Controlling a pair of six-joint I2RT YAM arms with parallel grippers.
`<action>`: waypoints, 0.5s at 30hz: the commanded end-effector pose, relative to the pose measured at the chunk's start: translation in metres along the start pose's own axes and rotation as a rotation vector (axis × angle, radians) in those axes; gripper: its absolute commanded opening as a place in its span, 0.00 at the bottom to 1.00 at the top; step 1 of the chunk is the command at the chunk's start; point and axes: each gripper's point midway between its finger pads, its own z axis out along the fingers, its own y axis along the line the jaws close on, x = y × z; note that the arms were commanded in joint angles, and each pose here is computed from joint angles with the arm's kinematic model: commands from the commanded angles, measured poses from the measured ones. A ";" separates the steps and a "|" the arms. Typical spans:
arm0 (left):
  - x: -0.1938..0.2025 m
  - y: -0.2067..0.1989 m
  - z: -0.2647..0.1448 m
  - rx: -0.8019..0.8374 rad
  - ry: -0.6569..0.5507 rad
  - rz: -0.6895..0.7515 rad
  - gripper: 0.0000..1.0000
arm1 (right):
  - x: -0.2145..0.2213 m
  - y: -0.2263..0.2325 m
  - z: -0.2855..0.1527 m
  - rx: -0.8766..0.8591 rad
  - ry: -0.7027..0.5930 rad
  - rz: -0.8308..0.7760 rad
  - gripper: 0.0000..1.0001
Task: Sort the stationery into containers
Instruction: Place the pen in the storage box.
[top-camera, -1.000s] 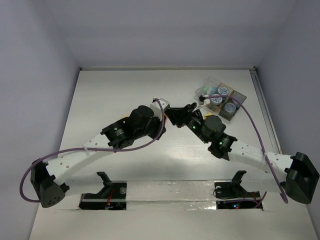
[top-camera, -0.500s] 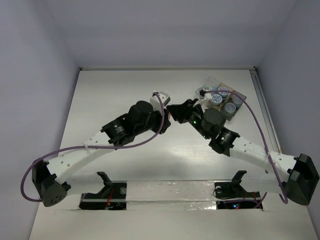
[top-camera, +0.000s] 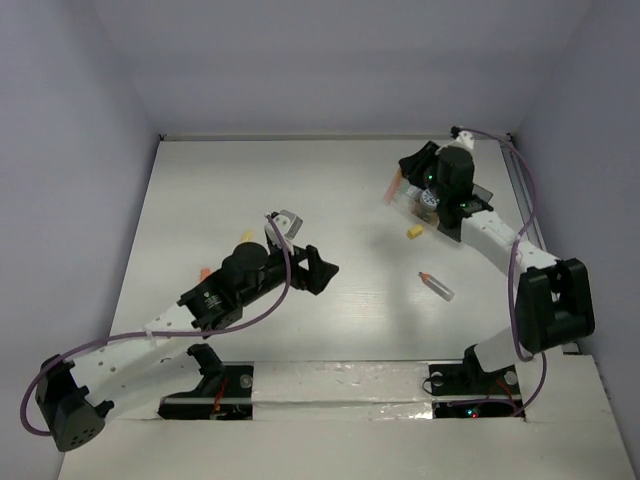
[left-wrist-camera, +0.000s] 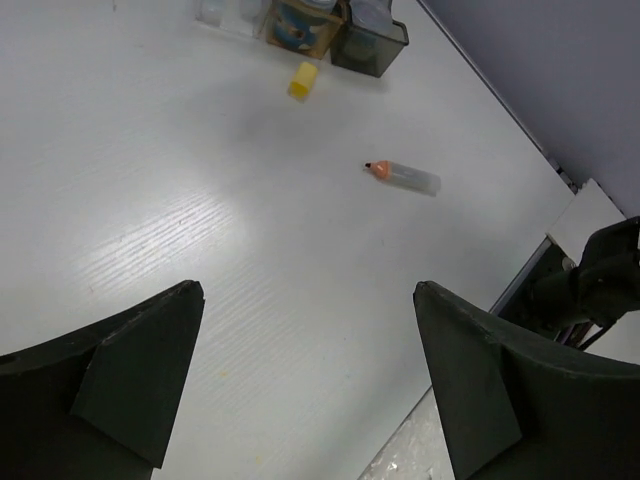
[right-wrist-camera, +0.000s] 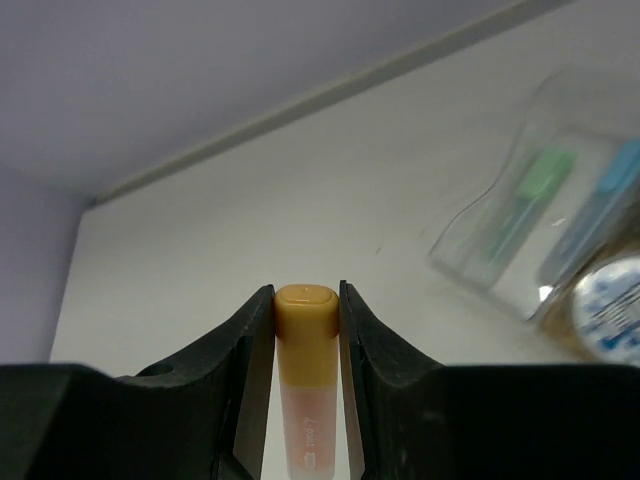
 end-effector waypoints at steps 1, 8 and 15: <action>-0.013 -0.006 -0.005 0.041 -0.107 -0.055 0.84 | -0.063 -0.031 0.023 0.075 -0.143 0.000 0.00; 0.000 0.011 -0.003 -0.009 -0.135 -0.066 0.85 | -0.094 -0.101 0.079 0.269 -0.185 -0.027 0.00; 0.004 0.017 -0.002 -0.029 -0.140 -0.067 0.85 | -0.089 -0.117 0.105 0.304 -0.149 -0.042 0.02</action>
